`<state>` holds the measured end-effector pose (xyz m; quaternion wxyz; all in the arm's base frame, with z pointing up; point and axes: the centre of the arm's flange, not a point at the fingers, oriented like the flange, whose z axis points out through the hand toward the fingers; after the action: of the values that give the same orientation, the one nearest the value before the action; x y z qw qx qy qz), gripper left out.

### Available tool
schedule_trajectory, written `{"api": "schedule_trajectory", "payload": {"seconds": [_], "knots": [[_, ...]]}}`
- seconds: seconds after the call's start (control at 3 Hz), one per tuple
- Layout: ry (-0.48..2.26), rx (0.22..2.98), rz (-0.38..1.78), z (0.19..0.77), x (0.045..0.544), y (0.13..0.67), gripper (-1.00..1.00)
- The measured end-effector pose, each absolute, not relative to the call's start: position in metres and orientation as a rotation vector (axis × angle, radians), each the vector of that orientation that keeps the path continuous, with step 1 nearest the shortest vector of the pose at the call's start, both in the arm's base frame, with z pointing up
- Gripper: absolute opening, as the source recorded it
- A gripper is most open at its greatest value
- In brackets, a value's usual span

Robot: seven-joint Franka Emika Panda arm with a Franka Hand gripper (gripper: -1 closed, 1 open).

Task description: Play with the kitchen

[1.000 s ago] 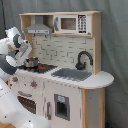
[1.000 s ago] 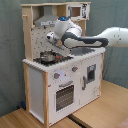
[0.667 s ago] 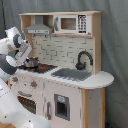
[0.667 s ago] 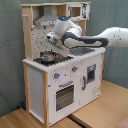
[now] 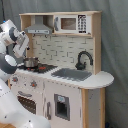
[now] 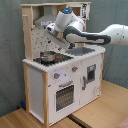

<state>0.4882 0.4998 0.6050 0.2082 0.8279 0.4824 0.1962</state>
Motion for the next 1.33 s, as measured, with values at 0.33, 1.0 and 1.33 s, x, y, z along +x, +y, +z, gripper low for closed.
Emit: {"api": "schedule_trajectory", "payload": {"seconds": [0.33, 1.0, 1.33], "knots": [[1.357, 2.201, 0.557, 0.617, 0.464, 0.520, 1.00], [1.376, 1.951, 0.565, 0.614, 0.407, 0.566, 1.00], [1.367, 1.815, 0.569, 0.611, 0.381, 0.585, 1.00]]}}
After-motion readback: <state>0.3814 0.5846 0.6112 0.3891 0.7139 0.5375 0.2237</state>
